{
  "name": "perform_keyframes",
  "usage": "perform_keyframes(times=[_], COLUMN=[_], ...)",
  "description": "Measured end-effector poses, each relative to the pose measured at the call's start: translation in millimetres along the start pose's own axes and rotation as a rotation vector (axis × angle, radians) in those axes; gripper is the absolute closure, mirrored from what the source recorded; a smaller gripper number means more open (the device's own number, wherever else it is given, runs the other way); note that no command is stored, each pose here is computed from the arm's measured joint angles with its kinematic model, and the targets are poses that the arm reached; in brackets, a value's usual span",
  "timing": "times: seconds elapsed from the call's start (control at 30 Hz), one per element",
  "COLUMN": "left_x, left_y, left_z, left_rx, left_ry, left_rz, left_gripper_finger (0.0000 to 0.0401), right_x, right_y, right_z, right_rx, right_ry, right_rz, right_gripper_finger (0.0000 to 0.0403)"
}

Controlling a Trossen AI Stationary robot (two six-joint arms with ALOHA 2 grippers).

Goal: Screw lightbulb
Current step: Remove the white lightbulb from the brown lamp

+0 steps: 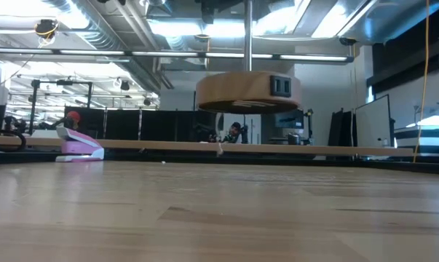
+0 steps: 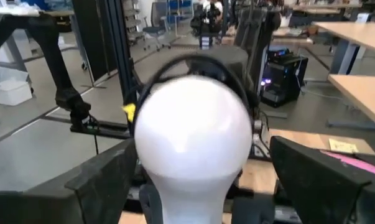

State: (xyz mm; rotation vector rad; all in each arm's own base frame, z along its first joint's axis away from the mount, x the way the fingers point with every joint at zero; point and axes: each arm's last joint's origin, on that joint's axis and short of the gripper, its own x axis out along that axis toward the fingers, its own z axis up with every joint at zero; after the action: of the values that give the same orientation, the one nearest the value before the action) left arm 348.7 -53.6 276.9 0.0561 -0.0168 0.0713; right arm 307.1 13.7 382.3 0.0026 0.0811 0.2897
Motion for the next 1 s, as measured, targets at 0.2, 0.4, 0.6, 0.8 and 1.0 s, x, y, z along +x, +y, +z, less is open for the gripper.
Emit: perform_keyframes(times=[0.2, 0.4, 0.6, 0.8, 1.0], left_x=[-0.1, 0.0, 0.1, 0.1, -0.1], left_y=[0.3, 0.7, 1.1, 1.2, 2.1], left_z=[1.0, 2.5, 2.2, 1.9, 1.1], left_rx=[-0.008, -0.013, -0.016, -0.018, -0.015], left_ry=[-0.008, -0.018, -0.014, -0.008, 0.004], left_rz=[0.009, 0.011, 0.012, 0.015, 0.046], left_gripper_finger=[0.0248, 0.0248, 0.0248, 0.0248, 0.0248], right_x=[3.1, 9.3, 16.8, 14.2, 2.5], right_y=[-1.2, -3.9, -6.0, -5.0, -1.9], right_z=[-6.6, -15.4, -22.4, -17.3, 0.0], right_rx=[0.011, -0.002, -0.003, -0.011, -0.023], right_ry=[0.045, 0.093, 0.113, 0.08, 0.05], right_rz=[-0.016, -0.056, -0.055, -0.047, -0.041], right_gripper_finger=[0.0039, 0.0039, 0.0057, 0.0181, 0.0258])
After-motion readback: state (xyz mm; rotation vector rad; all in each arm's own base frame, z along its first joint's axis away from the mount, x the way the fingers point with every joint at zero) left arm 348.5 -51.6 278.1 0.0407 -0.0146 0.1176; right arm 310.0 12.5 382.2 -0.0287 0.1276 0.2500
